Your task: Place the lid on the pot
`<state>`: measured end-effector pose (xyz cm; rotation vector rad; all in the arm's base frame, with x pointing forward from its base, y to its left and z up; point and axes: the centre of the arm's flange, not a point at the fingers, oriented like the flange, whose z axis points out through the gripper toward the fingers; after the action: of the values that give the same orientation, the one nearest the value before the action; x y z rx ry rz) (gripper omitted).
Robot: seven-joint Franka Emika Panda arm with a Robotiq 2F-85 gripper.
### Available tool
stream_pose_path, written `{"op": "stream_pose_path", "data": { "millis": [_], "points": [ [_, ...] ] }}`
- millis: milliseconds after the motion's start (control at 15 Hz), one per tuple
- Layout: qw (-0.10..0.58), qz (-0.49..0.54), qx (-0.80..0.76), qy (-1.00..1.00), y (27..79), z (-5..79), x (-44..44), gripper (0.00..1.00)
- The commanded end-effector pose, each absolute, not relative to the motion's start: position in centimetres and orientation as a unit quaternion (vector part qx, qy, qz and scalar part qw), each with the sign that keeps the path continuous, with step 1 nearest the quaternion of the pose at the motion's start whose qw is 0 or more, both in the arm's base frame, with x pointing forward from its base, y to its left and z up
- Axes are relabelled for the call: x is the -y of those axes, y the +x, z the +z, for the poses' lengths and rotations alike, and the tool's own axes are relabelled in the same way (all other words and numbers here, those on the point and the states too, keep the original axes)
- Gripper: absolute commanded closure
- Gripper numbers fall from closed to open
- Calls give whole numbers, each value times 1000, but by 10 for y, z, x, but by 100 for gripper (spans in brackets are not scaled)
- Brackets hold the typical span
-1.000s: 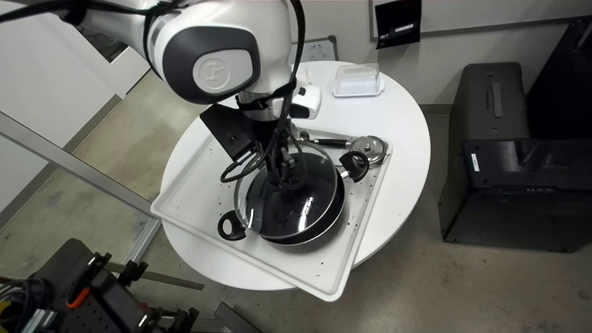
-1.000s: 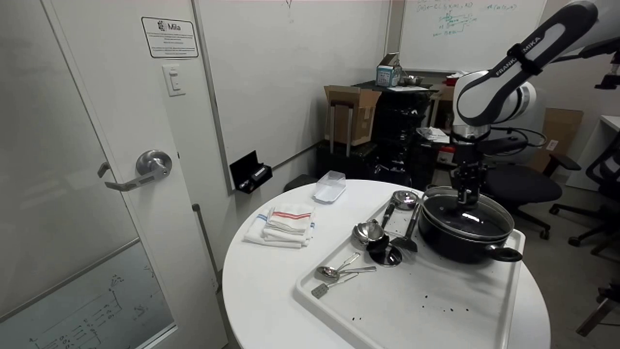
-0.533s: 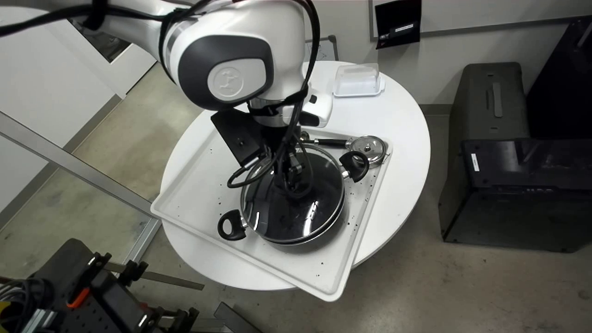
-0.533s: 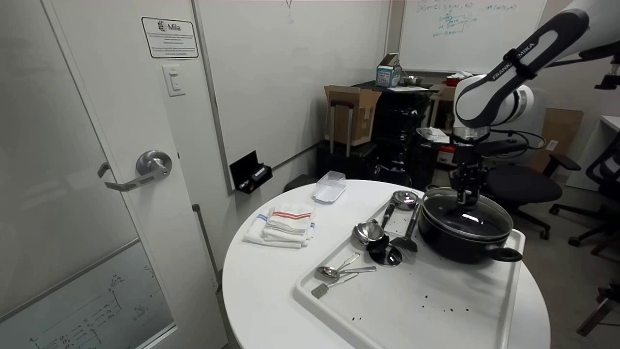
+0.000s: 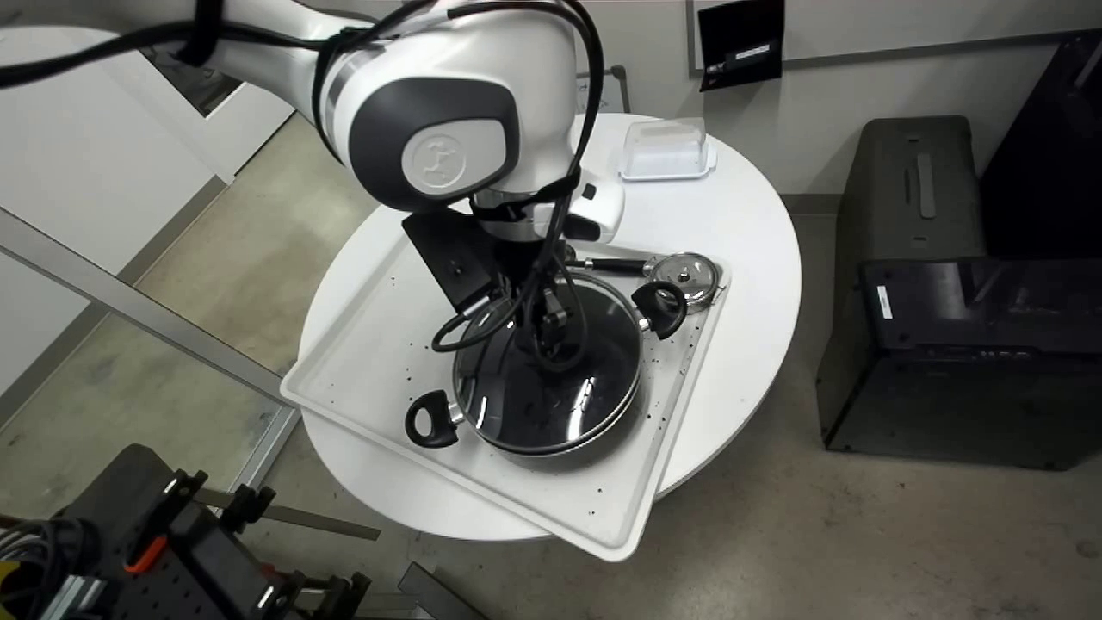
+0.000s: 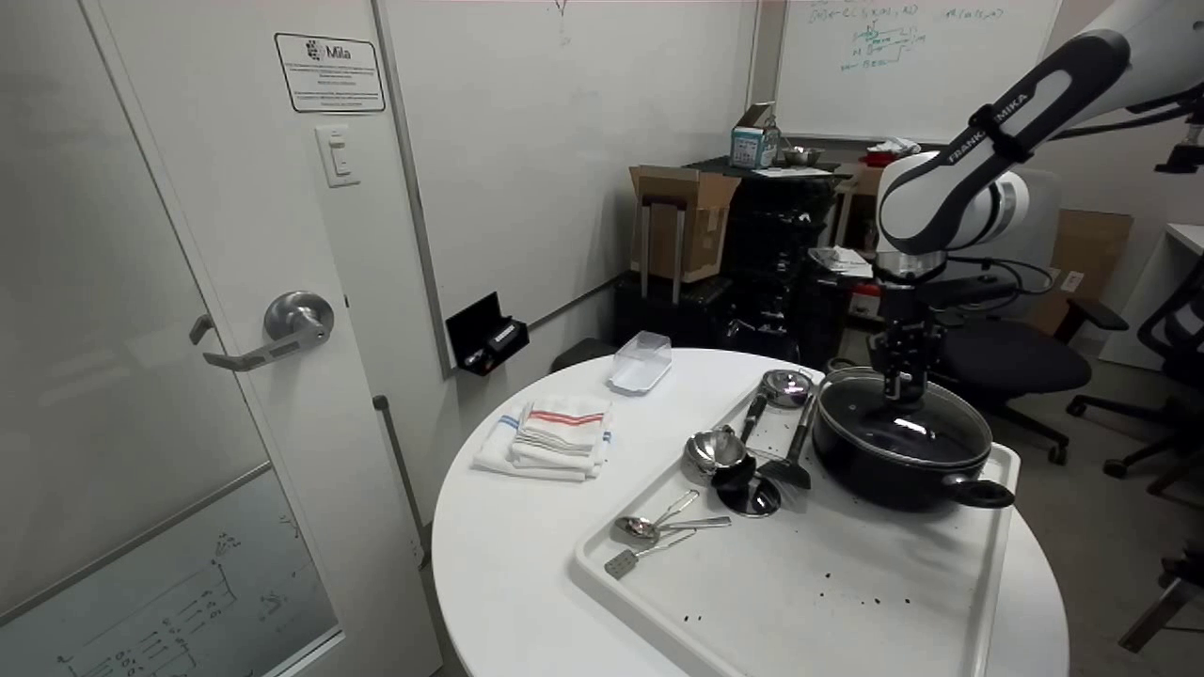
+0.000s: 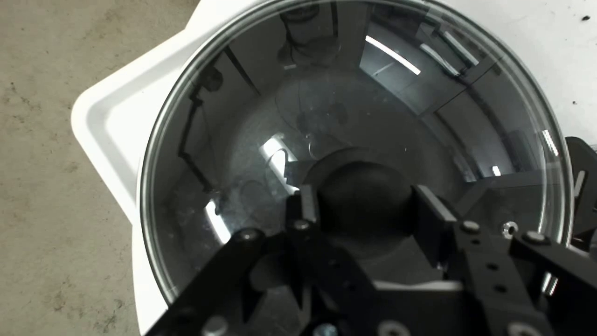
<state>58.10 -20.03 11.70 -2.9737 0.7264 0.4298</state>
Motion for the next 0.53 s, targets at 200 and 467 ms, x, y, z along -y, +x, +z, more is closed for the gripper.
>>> {"op": "stream_pose_path", "data": {
  "millis": [200,467],
  "points": [
    [37,149,-248,-956,588,126,198,74],
    [37,153,-250,-955,584,125,197,74]
  ]
}}
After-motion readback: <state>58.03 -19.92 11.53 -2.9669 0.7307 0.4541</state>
